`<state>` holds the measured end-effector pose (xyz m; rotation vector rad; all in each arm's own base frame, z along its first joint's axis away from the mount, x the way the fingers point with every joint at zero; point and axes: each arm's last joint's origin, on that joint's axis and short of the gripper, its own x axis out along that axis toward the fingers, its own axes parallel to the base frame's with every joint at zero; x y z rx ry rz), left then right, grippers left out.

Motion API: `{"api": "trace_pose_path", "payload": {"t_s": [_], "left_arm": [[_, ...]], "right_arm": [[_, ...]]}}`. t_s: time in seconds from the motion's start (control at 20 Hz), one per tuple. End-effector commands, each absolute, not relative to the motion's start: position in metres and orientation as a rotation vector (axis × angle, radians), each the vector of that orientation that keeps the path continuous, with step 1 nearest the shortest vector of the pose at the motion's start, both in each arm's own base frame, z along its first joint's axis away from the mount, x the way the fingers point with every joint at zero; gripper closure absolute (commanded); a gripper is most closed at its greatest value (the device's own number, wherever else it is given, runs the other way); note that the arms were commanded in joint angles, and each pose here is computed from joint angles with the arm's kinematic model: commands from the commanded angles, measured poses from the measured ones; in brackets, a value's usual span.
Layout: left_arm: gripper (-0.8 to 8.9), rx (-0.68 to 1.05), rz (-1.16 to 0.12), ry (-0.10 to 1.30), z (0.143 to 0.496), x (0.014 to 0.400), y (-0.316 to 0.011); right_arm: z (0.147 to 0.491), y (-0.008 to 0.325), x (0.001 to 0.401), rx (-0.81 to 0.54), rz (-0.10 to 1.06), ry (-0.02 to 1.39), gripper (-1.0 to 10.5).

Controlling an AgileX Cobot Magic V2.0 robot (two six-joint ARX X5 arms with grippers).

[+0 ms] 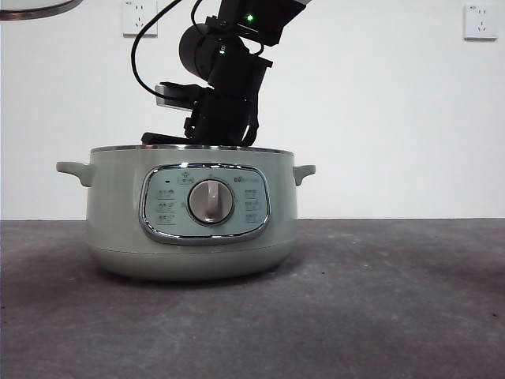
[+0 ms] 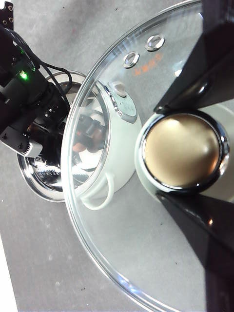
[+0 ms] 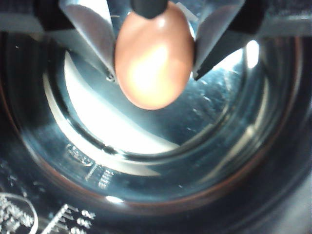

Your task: Pick up the egg,open the lid,put the egg in the pot,close the lid

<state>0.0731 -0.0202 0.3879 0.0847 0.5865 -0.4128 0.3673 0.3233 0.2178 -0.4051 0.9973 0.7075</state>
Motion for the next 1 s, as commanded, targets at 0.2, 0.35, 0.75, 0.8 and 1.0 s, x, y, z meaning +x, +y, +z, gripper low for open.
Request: {"api": "trace_pose_path", "payload": {"t_s": [0.2,0.35,0.75,0.8,1.0], "left_arm": [[8.22,0.079,-0.419,0.528,0.394,0.071,-0.02],[8.22,0.09,-0.422,0.527,0.394,0.071,-0.02],[8.22,0.09,-0.422,0.532,0.394,0.07,-0.02],[8.22,0.092,-0.422,0.528,0.394,0.071,-0.02],[8.22,0.104,-0.426,0.536,0.394,0.079,-0.021]], "right_arm": [[0.208,0.324,0.367,-0.426,0.707,1.034,9.6],[0.208,0.325,0.368,-0.419,0.707,1.027,7.1],[0.259,0.322,0.365,-0.381,0.699,0.99,4.7],[0.281,0.319,0.361,-0.374,0.701,0.969,4.7],[0.385,0.277,0.326,-0.349,0.613,0.797,4.8]]}}
